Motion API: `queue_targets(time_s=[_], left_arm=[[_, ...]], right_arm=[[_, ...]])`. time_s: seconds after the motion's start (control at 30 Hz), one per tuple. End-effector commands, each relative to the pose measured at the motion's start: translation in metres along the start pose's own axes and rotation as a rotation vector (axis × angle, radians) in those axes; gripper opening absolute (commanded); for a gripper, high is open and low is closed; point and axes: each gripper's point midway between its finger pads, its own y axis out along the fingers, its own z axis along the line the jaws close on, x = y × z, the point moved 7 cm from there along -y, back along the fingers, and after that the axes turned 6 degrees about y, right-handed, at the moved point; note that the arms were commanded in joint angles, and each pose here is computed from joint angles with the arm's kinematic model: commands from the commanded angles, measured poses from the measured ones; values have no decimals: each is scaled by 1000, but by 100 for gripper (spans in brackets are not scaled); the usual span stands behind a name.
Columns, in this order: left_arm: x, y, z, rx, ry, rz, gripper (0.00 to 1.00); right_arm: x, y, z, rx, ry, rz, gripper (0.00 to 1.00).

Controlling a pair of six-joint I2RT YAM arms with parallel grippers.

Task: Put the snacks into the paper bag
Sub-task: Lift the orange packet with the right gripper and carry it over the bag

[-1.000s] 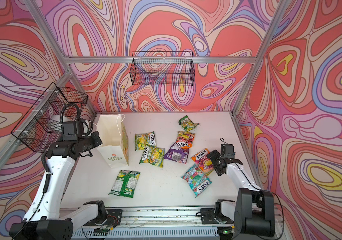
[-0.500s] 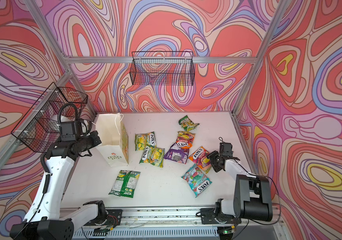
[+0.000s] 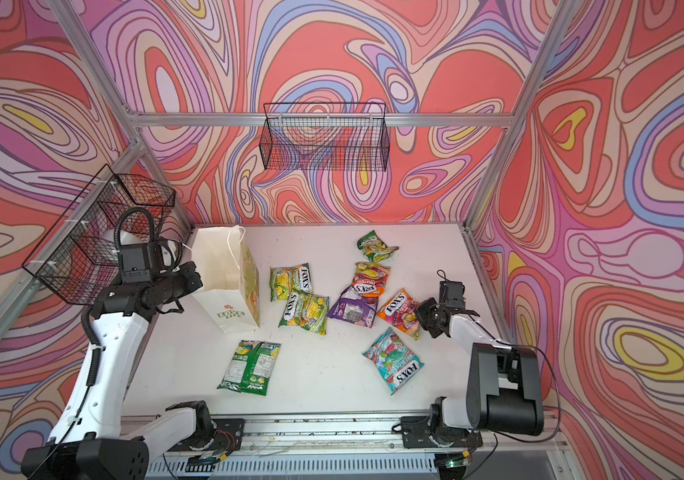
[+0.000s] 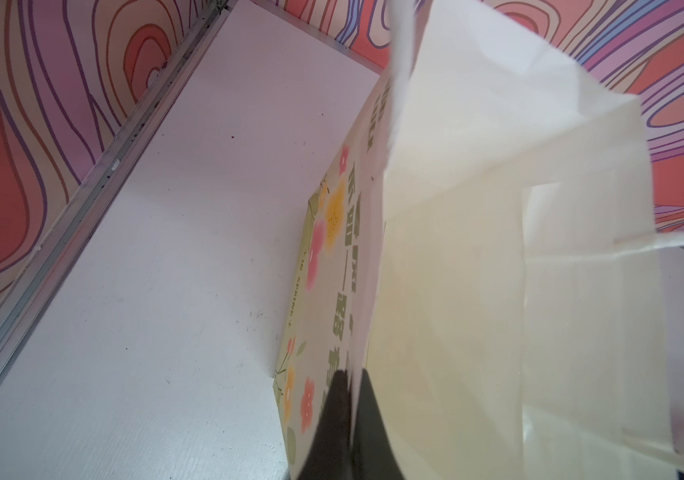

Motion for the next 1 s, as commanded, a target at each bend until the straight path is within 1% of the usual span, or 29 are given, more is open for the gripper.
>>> queue_targets(time_s=[0.0, 0.1, 0.2, 0.3, 0.4, 0.57, 0.67, 0.87, 0.97], left_arm=[[7, -9, -5, -49, -15, -51, 0], [14, -16, -11, -85, -31, -62, 0], [23, -25, -19, -125, -50, -75, 0], [29, -31, -36, -149, -5, -79, 0], [27, -26, -56, -162, 61, -41, 0], [21, -12, -76, -144, 112, 21, 0], [20, -9, -91, -128, 173, 41, 0], [18, -4, -113, -112, 247, 78, 0], [15, -4, -119, -98, 274, 81, 0]], right_arm=[[10, -31, 24, 48, -69, -78, 0], [15, -59, 43, 93, -120, -132, 0], [17, -80, 63, 144, -172, -149, 0], [17, -99, 85, 195, -235, -167, 0], [10, -123, 117, 256, -332, -211, 0], [-26, -173, 194, 367, -561, -282, 0], [-54, -195, 235, 472, -663, -262, 0], [-109, -234, 301, 721, -782, -200, 0], [-133, -246, 326, 806, -815, -172, 0]])
